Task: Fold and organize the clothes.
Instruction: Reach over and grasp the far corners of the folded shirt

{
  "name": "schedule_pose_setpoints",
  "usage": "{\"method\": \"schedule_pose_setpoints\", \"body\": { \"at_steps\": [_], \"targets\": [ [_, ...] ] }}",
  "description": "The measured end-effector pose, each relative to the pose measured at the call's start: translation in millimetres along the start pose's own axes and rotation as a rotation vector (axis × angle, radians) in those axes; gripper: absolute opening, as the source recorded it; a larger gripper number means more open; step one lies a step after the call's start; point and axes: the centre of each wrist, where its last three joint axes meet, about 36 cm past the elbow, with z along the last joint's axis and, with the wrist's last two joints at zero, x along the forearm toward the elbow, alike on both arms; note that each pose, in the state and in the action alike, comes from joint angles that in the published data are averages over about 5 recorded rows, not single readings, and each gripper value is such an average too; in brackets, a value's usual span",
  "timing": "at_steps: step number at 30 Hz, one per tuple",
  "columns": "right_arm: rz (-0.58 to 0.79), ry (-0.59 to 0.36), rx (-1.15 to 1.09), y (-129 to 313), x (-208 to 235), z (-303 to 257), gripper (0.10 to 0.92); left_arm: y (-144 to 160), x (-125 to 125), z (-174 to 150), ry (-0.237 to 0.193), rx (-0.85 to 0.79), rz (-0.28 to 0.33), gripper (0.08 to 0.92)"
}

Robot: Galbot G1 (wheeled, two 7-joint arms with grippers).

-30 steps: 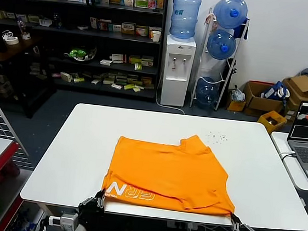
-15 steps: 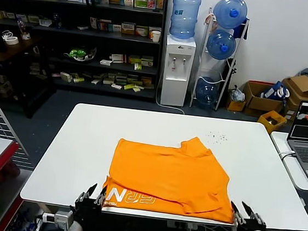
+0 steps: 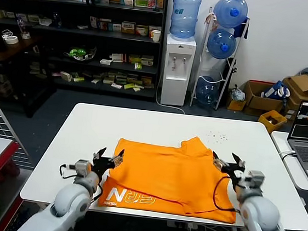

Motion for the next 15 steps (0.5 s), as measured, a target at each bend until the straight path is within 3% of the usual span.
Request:
{"method": "schedule_pose_setpoints", "body": {
  "at_steps": [7, 15],
  "targets": [
    [0.002, 0.072, -0.005, 19, -76, -11, 0.823, 22, -67, -19, 0.068, -0.035, -0.008, 0.823],
    [0.003, 0.157, 0.007, 33, -117, -8, 0.823, 34, -104, -20, 0.146, -0.057, -0.029, 0.823]
  ]
}}
